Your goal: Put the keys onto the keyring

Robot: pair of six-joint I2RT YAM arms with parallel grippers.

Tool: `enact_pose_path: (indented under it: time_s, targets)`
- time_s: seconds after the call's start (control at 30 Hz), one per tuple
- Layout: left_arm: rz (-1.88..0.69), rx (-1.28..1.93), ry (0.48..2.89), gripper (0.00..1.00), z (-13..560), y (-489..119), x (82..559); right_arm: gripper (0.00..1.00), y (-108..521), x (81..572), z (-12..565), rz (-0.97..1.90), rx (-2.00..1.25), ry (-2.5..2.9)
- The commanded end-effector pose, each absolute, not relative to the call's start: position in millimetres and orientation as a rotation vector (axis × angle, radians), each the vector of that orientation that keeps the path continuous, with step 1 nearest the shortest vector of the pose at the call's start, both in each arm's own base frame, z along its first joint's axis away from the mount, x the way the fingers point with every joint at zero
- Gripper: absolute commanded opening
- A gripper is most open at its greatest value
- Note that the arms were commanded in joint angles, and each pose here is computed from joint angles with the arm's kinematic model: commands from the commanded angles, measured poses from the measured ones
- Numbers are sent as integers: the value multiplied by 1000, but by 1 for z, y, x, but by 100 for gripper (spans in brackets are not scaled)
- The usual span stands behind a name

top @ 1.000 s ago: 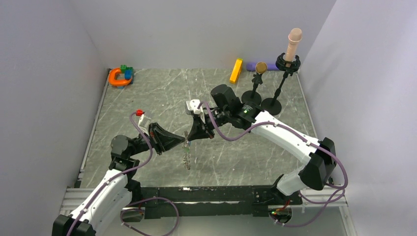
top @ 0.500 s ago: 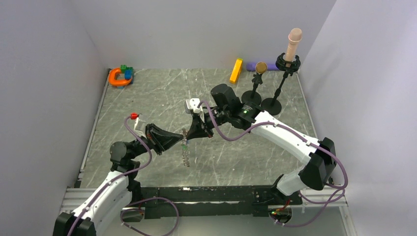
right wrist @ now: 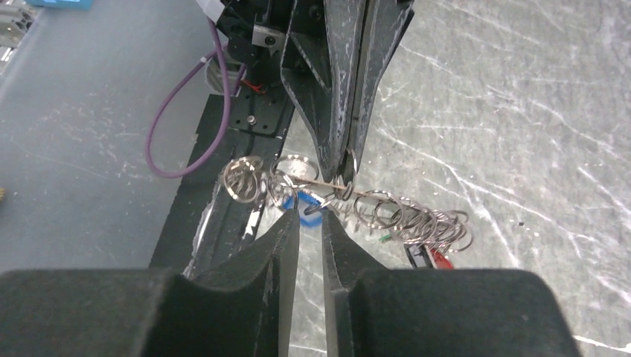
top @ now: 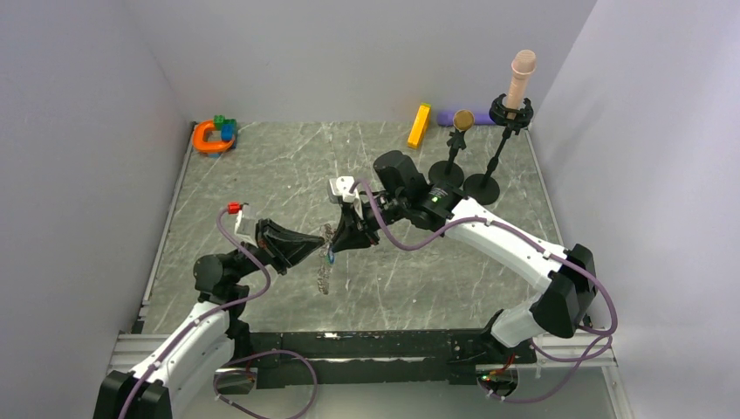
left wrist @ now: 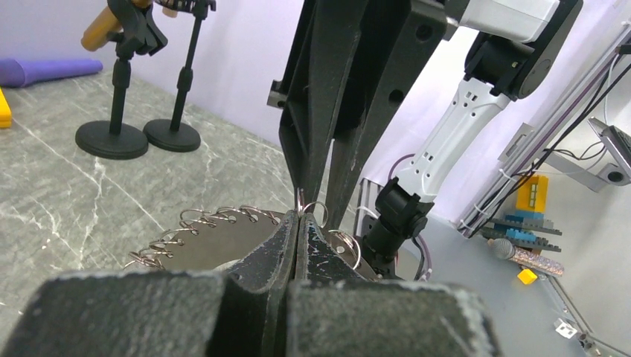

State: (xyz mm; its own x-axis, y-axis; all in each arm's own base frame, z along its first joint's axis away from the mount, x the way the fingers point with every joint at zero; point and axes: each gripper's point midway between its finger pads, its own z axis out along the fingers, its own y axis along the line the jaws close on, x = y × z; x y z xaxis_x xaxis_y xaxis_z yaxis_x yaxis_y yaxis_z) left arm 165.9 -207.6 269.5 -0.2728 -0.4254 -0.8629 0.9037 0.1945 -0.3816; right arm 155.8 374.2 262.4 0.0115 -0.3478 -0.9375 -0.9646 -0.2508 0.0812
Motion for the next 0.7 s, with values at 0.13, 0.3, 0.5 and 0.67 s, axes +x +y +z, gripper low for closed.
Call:
enact_pose_path:
  time_s: [0.13,0.3,0.5,0.67]
  targets:
    - [-1346,548,1099,0,293,-201,160,28,365,144,280,1256,-1663,1305]
    - [-1336,560,1100,0,291,-201,159,31,362,149,284,1240,-1642,1310]
    - [-1334,625,1092,0,285,-204,152,39,348,189,297,1214,-1487,1392]
    - [-1343,687,1040,0,285,-205,143,40,351,184,301,1287,-1445,1378]
